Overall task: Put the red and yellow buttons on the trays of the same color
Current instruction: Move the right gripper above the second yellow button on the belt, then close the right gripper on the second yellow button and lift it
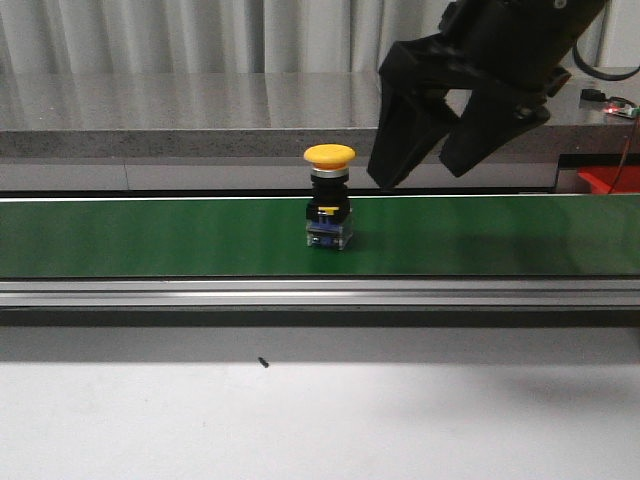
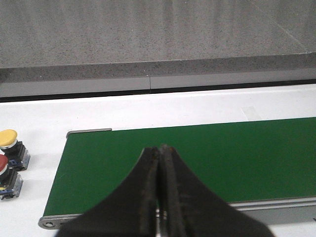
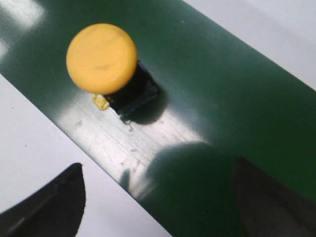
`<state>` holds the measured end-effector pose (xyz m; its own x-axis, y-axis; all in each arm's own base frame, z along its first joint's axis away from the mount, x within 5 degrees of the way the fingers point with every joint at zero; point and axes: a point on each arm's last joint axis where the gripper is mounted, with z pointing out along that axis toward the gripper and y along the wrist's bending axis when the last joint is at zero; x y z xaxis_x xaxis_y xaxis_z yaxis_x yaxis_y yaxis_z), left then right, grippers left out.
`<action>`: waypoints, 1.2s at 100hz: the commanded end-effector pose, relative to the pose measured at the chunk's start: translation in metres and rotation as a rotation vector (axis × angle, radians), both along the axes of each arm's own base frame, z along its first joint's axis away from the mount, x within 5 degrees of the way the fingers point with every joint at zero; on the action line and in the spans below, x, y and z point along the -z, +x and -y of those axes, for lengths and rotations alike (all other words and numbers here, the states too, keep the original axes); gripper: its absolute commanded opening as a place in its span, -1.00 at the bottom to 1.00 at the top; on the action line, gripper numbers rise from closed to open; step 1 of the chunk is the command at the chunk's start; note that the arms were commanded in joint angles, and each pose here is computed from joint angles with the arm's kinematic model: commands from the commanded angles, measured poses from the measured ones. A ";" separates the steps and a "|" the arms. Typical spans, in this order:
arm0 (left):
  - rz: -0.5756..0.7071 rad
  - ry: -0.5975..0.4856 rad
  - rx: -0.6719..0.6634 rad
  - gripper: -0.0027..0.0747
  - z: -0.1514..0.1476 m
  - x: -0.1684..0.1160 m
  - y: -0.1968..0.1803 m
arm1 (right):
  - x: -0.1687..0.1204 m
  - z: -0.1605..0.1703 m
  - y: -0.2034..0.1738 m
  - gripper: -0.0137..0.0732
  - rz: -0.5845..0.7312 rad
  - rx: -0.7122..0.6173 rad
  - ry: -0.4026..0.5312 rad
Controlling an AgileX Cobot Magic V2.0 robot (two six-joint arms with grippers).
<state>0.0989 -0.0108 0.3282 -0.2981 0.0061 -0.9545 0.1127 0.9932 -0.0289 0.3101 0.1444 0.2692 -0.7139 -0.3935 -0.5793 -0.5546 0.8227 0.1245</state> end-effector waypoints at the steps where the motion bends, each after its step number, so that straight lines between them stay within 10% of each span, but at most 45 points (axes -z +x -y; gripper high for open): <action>1: 0.101 -0.017 -0.009 -0.98 0.000 -0.015 0.002 | -0.025 -0.005 0.006 0.70 0.097 0.001 0.048; 58: 0.101 -0.017 -0.009 -0.98 0.000 -0.015 0.002 | -0.011 -0.021 0.037 0.69 0.037 -0.002 0.068; 89: 0.101 -0.017 -0.009 -0.98 0.000 -0.015 0.002 | -0.009 -0.021 0.039 -0.10 0.038 0.002 0.067; 120: 0.101 -0.017 -0.009 -0.98 0.000 -0.015 0.002 | -0.022 -0.012 0.037 -0.19 0.033 0.015 0.068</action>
<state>0.0989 -0.0108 0.3282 -0.2981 0.0061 -0.9545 0.1127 0.9932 -0.0289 0.3490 0.1639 0.2517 -0.7502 -0.3943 -0.5308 -0.5522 0.8151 0.1750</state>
